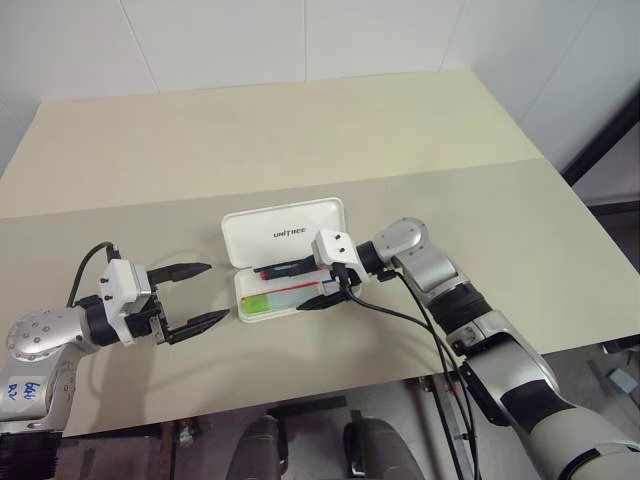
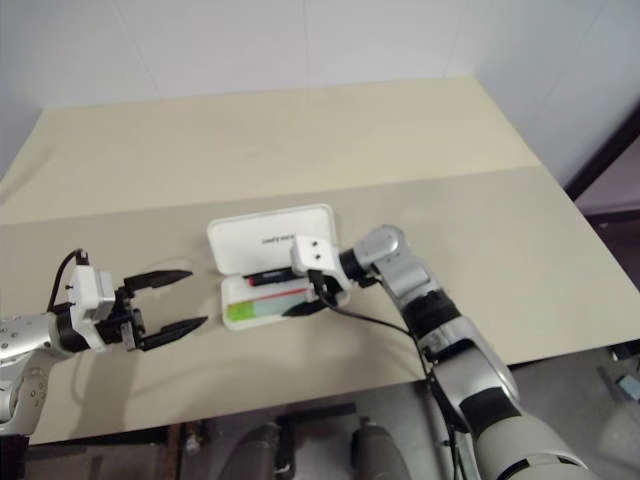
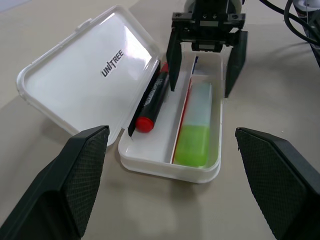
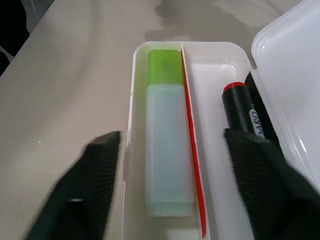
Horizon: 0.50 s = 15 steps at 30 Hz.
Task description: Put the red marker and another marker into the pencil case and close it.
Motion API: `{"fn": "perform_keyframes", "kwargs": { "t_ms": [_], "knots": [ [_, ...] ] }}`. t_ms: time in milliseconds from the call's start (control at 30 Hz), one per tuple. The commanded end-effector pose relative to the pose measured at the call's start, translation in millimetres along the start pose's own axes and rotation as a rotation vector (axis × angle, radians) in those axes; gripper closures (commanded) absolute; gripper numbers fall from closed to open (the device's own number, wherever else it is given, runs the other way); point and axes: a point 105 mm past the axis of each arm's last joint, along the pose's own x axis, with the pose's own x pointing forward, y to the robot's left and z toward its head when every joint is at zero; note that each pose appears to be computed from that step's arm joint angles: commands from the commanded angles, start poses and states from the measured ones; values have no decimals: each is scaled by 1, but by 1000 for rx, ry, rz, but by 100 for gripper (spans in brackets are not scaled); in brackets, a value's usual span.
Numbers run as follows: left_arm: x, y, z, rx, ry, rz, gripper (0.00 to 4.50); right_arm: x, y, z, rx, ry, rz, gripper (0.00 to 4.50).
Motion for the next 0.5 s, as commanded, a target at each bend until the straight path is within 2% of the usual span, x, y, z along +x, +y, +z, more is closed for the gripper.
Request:
{"fn": "perform_keyframes", "kwargs": {
  "t_ms": [33,300,500],
  "knots": [
    [1,3,9,25,-32,5,28,-5,-7,23,-63,-54,-16,5],
    [-2,5,8,28,-26,20,28,-31,-3,46,-69,-167,-75,5],
    [-31,12,6,26,-19,230,28,-66,23,45,-13,-253,-135,5]
  ]
}}
